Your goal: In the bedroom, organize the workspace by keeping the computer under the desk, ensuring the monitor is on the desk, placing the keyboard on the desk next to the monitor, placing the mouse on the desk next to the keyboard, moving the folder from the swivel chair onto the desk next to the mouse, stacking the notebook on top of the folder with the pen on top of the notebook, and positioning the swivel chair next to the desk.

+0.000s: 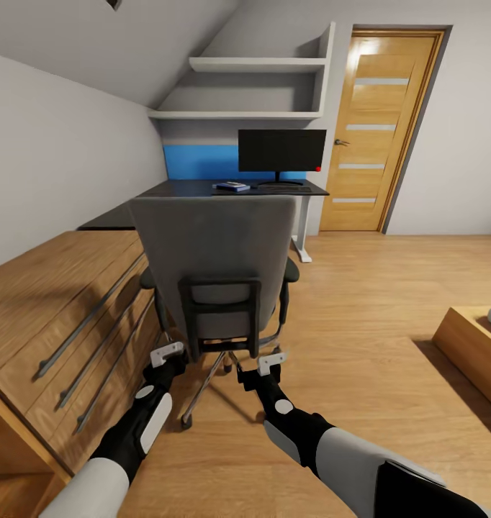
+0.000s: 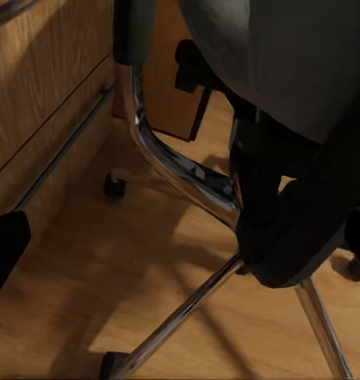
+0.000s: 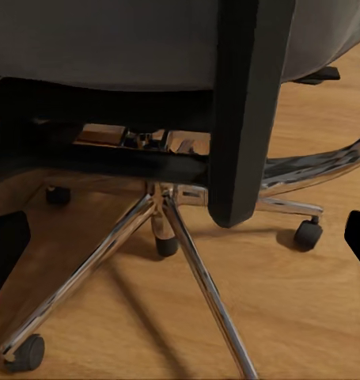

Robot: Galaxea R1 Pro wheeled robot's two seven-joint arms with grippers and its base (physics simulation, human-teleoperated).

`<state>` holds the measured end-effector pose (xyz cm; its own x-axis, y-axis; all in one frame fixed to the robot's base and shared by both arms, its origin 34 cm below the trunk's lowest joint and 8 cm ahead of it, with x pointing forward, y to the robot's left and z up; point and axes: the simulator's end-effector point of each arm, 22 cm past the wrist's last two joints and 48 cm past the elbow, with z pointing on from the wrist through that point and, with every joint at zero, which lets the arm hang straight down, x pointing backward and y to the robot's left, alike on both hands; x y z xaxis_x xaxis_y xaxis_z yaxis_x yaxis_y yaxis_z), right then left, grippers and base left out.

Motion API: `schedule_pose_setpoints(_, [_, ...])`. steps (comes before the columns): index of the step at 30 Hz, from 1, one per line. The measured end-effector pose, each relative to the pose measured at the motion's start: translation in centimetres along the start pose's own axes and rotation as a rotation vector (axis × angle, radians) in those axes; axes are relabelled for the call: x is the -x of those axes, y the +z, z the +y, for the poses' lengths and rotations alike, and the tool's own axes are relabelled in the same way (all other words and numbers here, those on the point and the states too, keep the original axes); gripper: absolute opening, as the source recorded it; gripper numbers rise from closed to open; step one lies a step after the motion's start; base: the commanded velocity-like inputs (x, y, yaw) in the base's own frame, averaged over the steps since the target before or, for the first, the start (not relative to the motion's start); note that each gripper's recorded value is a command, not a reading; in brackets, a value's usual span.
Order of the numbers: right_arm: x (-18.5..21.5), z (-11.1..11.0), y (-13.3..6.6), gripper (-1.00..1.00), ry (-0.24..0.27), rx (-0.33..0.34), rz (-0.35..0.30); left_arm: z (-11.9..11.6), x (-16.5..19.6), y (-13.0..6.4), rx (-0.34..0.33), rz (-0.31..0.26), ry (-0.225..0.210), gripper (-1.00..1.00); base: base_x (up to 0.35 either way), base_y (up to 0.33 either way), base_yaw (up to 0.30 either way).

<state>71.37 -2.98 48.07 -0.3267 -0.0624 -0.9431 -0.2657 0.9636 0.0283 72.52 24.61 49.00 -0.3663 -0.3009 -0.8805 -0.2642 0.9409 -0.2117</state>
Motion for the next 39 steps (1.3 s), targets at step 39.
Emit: schedule_pose_setpoints(39, [0.0,-0.1,0.0,1.00,0.001,-0.004,-0.001,5.7,0.2,0.0,0.183,0.005,-0.074,1.00,-0.002,0.004,0.000])
